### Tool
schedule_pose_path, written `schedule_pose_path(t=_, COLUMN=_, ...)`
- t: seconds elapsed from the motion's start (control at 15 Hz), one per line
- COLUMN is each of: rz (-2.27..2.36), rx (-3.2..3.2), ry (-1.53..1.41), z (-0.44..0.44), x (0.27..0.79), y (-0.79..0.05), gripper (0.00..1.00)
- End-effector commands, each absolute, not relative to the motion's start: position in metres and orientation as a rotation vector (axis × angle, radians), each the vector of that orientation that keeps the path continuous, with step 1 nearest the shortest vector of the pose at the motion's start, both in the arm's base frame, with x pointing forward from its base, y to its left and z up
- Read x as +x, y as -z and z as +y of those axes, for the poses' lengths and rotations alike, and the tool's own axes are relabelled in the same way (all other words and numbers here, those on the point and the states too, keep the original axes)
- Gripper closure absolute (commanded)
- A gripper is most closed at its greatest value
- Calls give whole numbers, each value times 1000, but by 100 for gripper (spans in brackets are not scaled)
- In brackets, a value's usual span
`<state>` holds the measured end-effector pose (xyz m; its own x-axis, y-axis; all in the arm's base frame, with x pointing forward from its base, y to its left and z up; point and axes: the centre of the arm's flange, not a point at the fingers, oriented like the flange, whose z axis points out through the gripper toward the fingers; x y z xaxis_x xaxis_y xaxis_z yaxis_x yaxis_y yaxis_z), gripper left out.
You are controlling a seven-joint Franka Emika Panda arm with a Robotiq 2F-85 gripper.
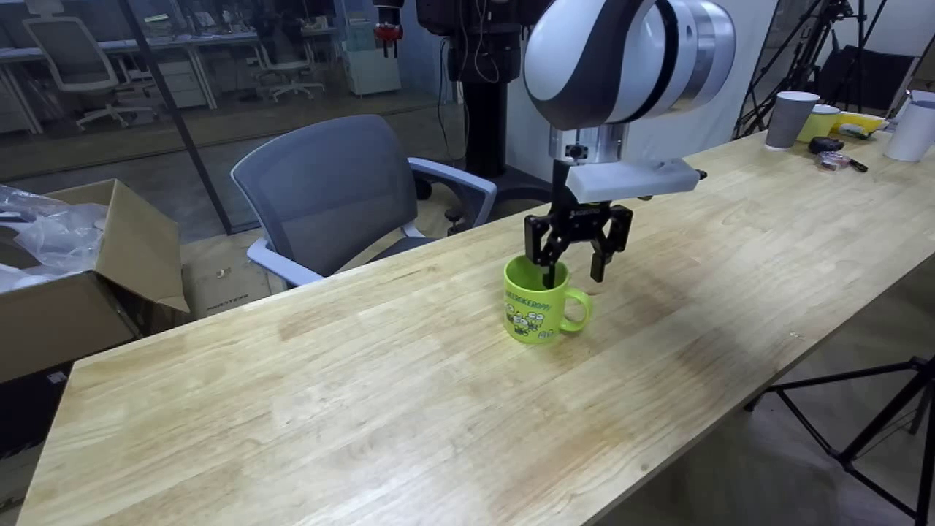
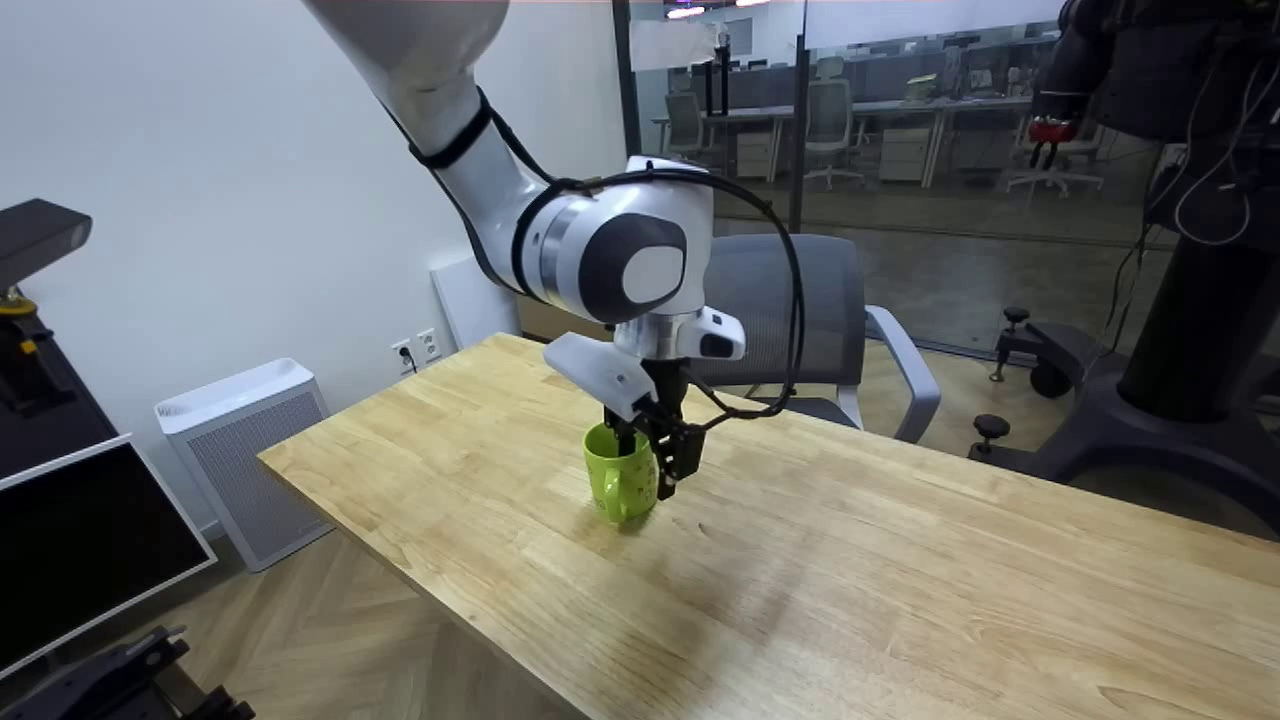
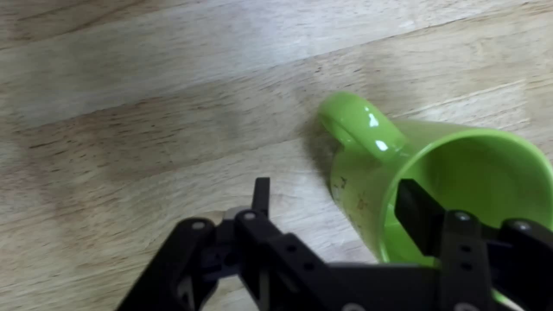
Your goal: Move the mug to the right.
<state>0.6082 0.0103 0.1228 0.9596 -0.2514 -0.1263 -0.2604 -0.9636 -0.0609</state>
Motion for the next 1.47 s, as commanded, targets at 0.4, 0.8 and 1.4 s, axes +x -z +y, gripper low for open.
schedule_pose_path(t=0.4, rz=429, rx=-3028, ry=-192, z=0, x=605, y=-123, gripper=95)
schedule_pose_path(t=0.8, rz=437, rx=-3039, ry=-206, z=0, x=606, y=-133, gripper=97)
schedule_pose_path(t=1.4, rz=387, rx=-3040, ry=-237, z=2, x=618, y=-193, gripper=97)
